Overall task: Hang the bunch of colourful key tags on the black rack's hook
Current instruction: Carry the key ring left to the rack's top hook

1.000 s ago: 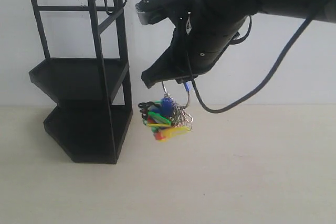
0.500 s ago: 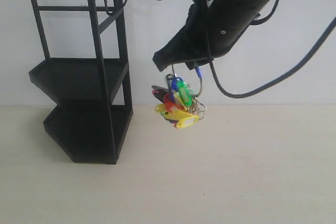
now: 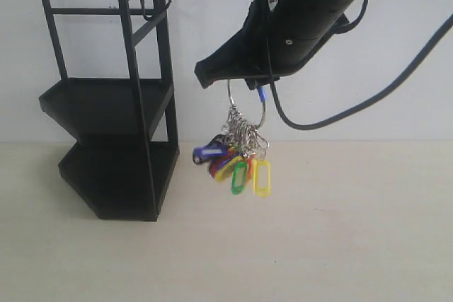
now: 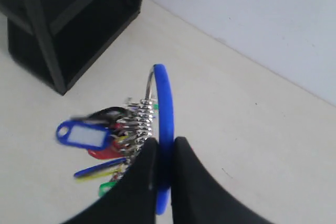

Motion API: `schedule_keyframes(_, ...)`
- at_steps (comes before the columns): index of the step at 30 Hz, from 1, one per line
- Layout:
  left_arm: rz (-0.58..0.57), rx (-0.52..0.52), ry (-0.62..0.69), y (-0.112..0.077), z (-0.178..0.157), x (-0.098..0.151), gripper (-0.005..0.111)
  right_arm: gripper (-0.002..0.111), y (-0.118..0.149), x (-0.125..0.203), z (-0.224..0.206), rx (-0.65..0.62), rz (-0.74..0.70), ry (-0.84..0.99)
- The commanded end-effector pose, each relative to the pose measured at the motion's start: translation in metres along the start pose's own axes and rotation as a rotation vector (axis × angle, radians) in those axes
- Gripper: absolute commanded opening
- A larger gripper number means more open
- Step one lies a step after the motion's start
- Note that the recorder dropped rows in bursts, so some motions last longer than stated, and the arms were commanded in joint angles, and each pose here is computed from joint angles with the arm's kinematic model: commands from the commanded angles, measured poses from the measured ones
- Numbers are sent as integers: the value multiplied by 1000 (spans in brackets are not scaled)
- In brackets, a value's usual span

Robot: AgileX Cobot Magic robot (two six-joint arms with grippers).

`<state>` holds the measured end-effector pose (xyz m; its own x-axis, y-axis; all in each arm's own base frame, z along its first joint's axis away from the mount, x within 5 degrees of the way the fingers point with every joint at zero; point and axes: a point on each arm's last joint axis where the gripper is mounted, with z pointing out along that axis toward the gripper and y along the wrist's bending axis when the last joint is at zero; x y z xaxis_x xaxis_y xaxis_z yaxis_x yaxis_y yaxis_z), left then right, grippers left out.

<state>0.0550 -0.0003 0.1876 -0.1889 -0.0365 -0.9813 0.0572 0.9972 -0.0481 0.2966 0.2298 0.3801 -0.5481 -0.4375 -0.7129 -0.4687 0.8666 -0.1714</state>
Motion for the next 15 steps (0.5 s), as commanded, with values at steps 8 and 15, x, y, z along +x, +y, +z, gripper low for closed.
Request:
schedule_keyframes(8, -6, 10, -2, -1, 0, -1, 4, 0, 12, -7, -10, -70, -203, -81)
schedule_keyframes(15, -6, 10, -2, -1, 0, -1, 4, 0, -7, -20, -11, 34, 119, -215)
